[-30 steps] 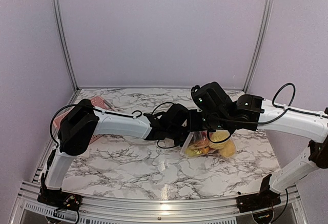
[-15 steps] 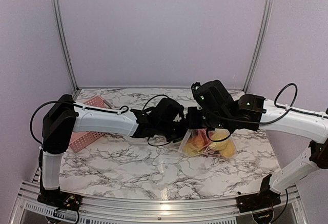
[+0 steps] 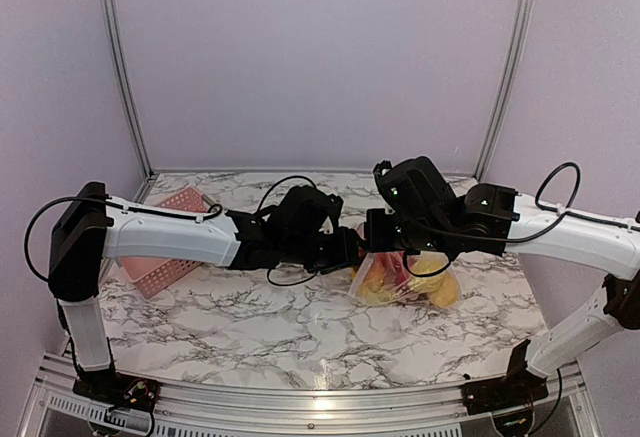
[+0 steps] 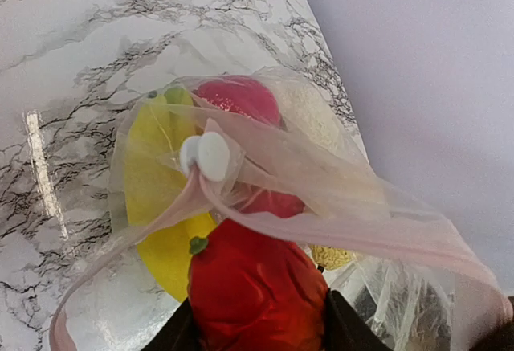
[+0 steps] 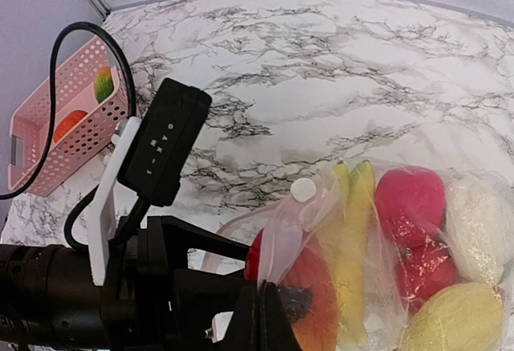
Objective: Open the zip-top bag and remove the fake food
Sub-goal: Pick up the fake fruit from the zipper food storage bag, then place the fake fruit in the bin.
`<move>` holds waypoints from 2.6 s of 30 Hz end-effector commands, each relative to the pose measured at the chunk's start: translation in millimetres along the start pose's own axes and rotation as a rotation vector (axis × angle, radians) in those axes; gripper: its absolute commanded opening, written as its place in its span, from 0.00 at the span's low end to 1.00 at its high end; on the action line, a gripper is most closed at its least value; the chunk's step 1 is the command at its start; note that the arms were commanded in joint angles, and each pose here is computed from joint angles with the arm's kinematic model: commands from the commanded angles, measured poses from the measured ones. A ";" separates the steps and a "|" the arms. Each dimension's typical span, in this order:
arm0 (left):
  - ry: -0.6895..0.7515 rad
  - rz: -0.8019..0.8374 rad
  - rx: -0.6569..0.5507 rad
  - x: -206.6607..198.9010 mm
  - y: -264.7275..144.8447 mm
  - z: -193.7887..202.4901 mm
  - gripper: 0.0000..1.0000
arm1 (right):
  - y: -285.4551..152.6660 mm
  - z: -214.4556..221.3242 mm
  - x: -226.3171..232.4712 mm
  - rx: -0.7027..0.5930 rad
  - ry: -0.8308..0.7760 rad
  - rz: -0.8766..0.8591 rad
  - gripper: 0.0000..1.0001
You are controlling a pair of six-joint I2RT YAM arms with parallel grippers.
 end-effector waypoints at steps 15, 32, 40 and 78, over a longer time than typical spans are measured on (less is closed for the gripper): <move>0.022 -0.173 -0.172 32.1 -79.4 -15.6 0.43 | -4.3 -7.4 7.2 -0.022 -0.001 0.001 0.00; -0.107 -0.474 -0.339 138.6 -174.7 -48.8 0.43 | -8.1 -7.6 5.4 -0.022 -0.001 -0.008 0.00; -0.231 -0.602 -0.389 204.2 -215.0 -54.7 0.44 | -10.5 -5.9 2.0 -0.022 0.010 -0.013 0.00; -0.463 -0.707 -0.435 311.1 -264.2 -34.5 0.75 | -11.9 -5.3 1.1 -0.021 0.019 -0.019 0.00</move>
Point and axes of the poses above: each gripper's point midway between its finger pads, its own y axis out along the fingers, its own x axis along the line the jaws close on, z = x × y, the point moved 6 cm from there along -y, back along the fingers, and after that the axes turned 14 degrees about y, right-handed, at the moved point
